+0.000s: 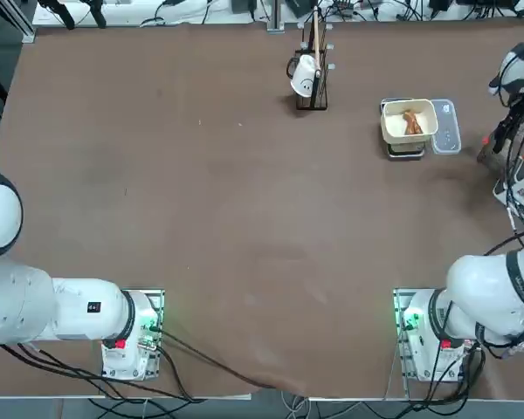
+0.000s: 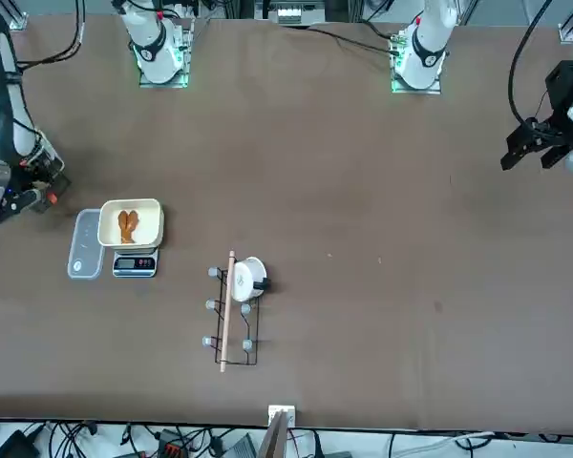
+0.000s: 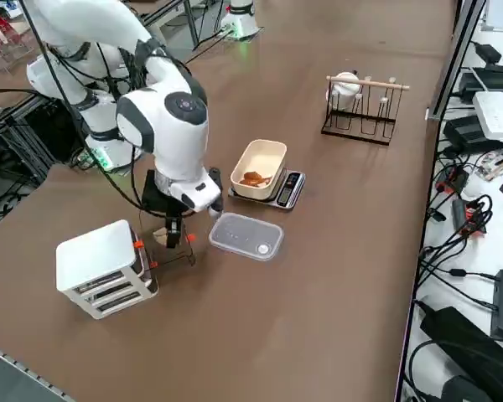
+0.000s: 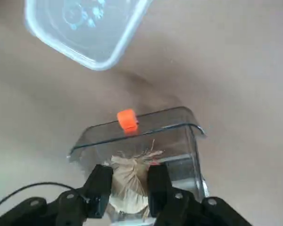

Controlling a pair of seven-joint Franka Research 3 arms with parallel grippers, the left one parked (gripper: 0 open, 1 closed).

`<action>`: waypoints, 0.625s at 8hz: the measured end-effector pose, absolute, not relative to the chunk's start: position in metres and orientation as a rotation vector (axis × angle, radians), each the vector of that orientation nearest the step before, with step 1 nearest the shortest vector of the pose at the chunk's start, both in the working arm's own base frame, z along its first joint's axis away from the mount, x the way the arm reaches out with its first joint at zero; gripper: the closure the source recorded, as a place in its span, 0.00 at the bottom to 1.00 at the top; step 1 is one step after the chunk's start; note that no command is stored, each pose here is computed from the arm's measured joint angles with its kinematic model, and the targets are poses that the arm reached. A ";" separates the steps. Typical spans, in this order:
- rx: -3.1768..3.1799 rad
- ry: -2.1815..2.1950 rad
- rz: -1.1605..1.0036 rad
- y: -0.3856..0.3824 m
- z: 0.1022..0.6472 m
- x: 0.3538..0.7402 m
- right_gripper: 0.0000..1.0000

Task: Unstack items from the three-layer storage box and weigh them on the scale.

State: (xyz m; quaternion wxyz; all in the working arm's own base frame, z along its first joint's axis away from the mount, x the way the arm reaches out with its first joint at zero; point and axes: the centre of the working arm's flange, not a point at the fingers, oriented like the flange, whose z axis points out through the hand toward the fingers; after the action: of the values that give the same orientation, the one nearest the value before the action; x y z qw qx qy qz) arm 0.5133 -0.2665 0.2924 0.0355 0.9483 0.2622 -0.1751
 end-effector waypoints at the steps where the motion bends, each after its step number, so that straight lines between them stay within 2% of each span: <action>1: 2.932 0.800 -0.535 -0.257 0.307 0.521 0.56; 5: 3.157 0.681 -0.412 -0.202 0.350 0.556 0.55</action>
State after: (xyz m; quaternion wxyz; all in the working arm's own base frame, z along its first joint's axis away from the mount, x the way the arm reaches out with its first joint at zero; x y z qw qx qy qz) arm 0.5560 -0.2023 0.3500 -0.0572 0.9681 0.2087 -0.1262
